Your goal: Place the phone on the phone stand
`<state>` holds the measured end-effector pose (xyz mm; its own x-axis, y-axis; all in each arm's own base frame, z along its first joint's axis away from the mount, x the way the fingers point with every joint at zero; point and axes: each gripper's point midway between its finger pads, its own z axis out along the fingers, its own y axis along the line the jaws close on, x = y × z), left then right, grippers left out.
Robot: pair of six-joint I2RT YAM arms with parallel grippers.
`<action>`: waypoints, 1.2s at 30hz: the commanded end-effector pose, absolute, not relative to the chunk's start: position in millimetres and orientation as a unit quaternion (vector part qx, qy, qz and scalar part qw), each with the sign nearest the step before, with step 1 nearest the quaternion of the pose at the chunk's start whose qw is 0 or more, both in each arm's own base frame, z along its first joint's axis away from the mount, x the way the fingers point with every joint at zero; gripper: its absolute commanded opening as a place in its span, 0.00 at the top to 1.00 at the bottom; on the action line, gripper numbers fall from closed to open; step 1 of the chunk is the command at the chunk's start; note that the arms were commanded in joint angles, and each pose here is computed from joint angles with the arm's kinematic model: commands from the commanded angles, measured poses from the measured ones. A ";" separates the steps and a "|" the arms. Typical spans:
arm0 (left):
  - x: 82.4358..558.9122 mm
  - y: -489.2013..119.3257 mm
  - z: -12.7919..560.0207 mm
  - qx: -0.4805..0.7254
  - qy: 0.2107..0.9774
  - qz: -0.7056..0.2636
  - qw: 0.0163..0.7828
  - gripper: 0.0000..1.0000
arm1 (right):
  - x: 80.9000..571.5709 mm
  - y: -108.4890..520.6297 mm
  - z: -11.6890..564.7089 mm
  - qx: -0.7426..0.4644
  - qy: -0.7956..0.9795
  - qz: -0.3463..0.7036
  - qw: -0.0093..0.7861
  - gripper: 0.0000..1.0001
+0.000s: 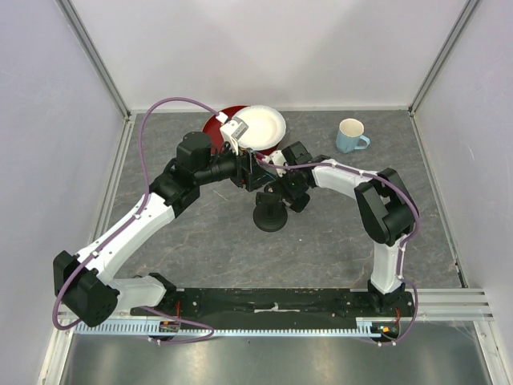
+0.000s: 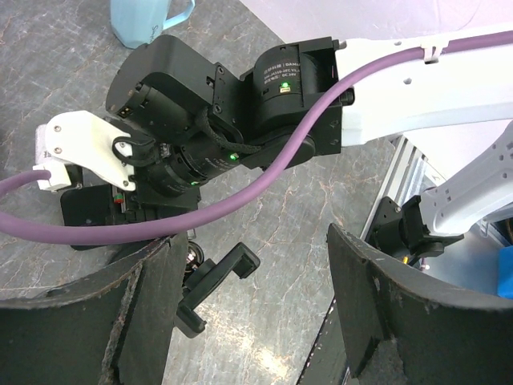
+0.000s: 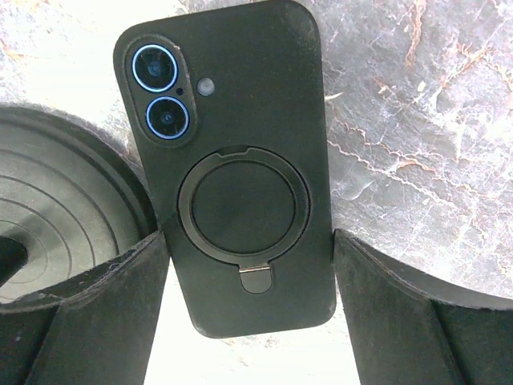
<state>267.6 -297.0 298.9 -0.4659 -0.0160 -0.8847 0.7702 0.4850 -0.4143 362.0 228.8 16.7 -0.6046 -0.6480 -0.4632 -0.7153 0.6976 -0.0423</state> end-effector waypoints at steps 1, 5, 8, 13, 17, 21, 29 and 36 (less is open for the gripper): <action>268.0 -296.3 318.9 0.267 0.711 -0.438 0.480 0.23 | 352.4 233.1 -18.4 -0.408 0.892 0.070 0.183 0.15; 268.2 -295.6 319.2 0.266 0.711 -0.437 0.482 0.23 | 352.4 237.9 -25.2 -0.411 0.893 0.073 0.171 0.15; 268.2 -294.4 321.4 0.265 0.710 -0.435 0.486 0.23 | 352.3 234.5 -28.6 -0.411 0.894 0.062 0.169 0.18; 267.7 -294.2 321.4 0.264 0.709 -0.436 0.487 0.23 | 361.5 235.4 -25.1 -0.405 0.894 0.050 0.185 0.48; 267.7 -294.2 321.4 0.264 0.709 -0.436 0.487 0.23 | 367.2 234.9 -22.4 -0.401 0.892 0.038 0.203 0.76; 267.7 -294.2 321.4 0.264 0.709 -0.436 0.487 0.23 | 375.7 227.6 -7.1 -0.387 0.888 0.013 0.247 1.00; 268.0 -294.5 321.2 0.264 0.710 -0.436 0.486 0.23 | 390.7 216.8 54.4 -0.337 0.860 -0.002 0.385 1.00; 267.3 -294.8 321.3 0.265 0.709 -0.438 0.485 0.23 | 393.5 195.4 62.1 -0.279 0.871 0.005 0.404 1.00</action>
